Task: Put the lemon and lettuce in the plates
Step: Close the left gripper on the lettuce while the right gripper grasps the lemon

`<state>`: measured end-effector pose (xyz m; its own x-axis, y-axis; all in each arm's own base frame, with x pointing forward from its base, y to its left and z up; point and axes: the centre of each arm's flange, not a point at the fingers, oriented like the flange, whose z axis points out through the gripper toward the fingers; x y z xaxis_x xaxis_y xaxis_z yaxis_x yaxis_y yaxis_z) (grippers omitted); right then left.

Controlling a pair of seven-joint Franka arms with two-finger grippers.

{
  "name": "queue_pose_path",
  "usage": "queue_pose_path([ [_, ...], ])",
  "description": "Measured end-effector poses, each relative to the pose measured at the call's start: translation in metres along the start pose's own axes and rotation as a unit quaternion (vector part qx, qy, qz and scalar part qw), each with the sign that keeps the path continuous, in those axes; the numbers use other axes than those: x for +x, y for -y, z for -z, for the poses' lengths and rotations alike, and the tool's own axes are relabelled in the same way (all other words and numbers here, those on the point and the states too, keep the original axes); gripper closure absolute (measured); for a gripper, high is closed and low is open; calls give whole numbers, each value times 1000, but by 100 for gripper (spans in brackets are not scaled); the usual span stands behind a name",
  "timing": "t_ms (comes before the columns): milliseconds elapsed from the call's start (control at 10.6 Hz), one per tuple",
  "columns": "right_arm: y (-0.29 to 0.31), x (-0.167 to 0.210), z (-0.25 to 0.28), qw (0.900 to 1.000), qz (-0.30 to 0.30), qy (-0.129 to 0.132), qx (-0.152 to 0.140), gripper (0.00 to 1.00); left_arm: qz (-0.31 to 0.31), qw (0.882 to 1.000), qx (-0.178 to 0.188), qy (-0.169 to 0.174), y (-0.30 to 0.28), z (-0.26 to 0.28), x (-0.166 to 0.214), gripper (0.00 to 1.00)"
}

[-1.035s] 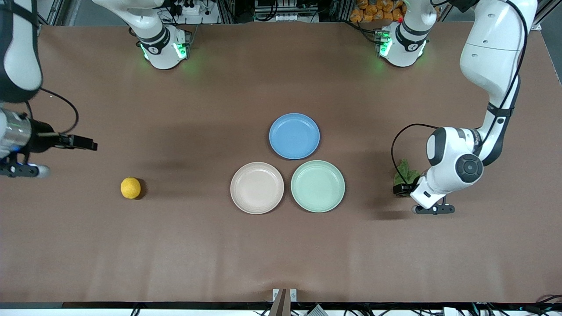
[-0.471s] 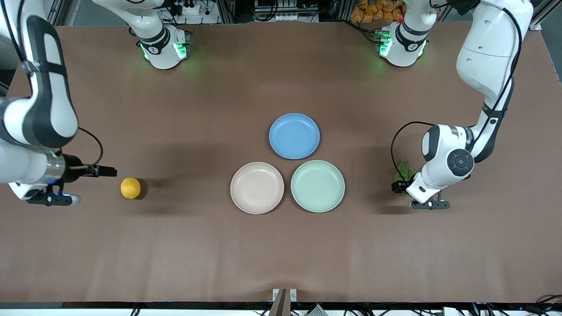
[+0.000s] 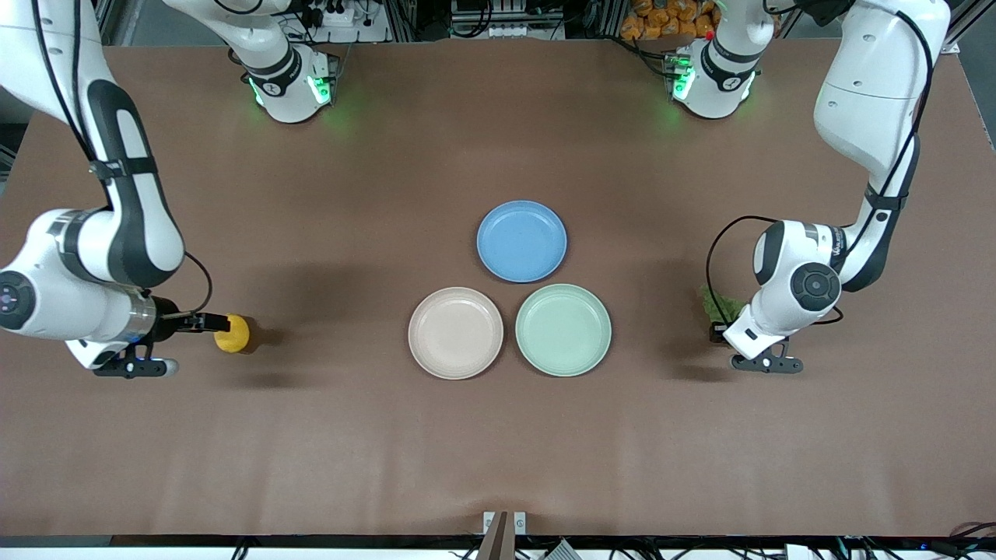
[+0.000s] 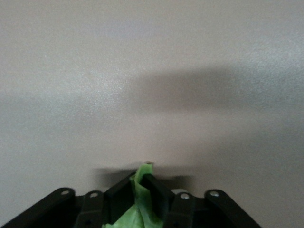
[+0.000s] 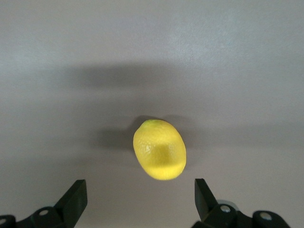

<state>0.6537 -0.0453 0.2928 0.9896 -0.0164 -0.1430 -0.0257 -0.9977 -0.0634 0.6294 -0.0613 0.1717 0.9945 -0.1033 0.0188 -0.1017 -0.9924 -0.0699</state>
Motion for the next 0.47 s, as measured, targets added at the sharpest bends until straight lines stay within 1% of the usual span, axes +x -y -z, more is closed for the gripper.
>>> queue_pose_path([
  [94, -2, 2, -14, 1000, 2, -2, -4, 0, -1, 1000, 0, -2, -1, 1, 2, 91],
  [188, -3, 5, -27, 1000, 3, -2, -6, 0, -1, 1000, 2, 7, -1, 3, 5, 91],
  [376, -6, 9, -46, 1000, 4, -3, -9, 0, 0, 999, 11, 37, -1, 24, 20, 91],
  [471, -7, 10, -54, 1000, 5, -1, -10, 0, 0, 999, 14, 42, -2, 36, 29, 91],
])
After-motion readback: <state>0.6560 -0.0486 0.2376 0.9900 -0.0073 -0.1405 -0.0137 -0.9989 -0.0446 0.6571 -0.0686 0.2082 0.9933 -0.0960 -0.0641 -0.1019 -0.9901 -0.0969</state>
